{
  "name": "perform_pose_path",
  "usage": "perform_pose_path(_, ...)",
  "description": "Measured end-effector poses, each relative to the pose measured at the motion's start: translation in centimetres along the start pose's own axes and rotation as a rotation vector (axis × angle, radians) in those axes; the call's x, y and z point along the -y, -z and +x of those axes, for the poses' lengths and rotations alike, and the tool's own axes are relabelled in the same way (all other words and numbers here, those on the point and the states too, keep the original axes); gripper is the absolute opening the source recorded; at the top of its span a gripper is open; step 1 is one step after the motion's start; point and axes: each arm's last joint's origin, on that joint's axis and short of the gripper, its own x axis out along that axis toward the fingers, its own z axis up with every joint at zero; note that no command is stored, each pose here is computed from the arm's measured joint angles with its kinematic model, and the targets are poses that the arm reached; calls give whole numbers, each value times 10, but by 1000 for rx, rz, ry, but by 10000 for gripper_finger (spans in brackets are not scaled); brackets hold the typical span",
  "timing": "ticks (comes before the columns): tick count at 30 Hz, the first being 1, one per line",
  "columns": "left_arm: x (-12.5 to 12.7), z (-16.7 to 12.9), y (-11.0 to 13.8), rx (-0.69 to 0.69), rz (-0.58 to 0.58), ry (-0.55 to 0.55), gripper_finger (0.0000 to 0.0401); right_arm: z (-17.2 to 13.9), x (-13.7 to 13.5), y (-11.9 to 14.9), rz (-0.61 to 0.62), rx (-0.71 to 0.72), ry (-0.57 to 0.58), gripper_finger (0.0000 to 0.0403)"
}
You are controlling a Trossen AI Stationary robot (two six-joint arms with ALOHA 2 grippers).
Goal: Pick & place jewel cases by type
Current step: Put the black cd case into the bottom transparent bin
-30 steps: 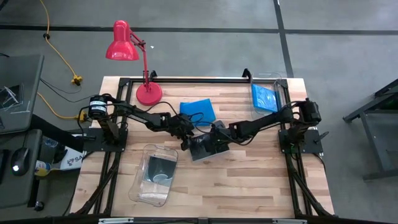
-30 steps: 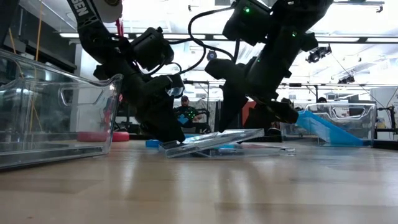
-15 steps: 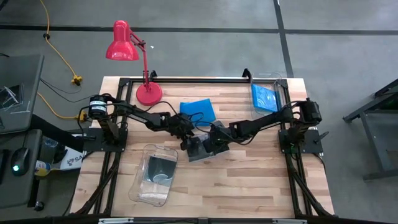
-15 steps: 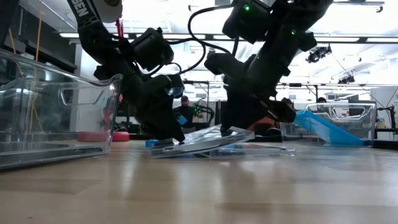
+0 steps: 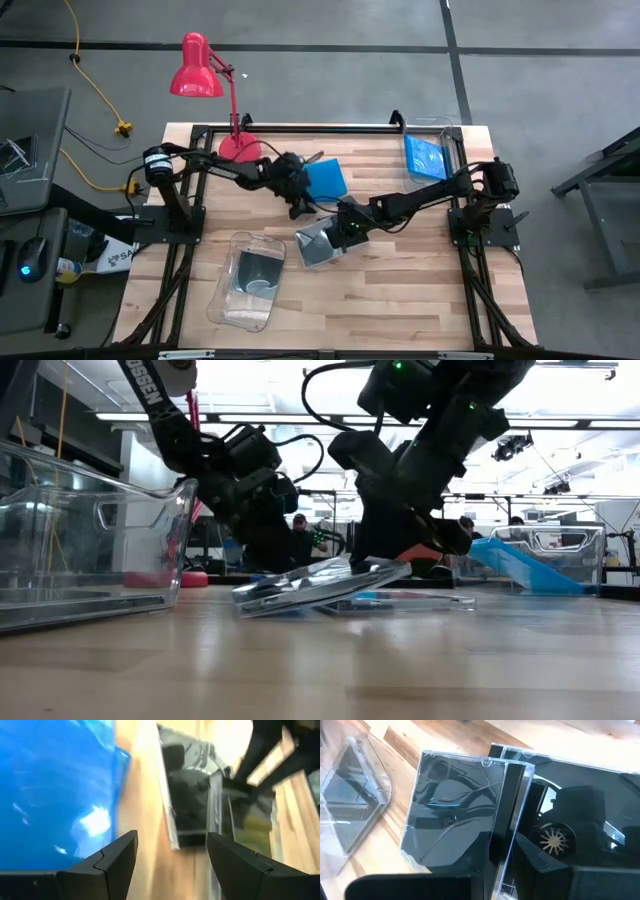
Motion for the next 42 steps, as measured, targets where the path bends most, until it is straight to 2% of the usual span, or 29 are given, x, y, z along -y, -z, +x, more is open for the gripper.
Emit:
perform_pose_path(7, -17, -11, -9, 45, -36, -28, 239, 0, -1, 0, -1, -3, -13, 39)
perform_pose_path(19, -16, -10, -8, 44, -29, -64, 239, -17, -5, -10, -27, 26, -69, 26)
perform_pose_path(32, -16, -10, -9, 49, -25, -73, 239, -64, -16, -26, -82, 120, -191, 8)
perform_pose_path(42, -17, -10, -9, 53, -25, -91, 239, -89, -19, -31, -92, 209, -227, 8)
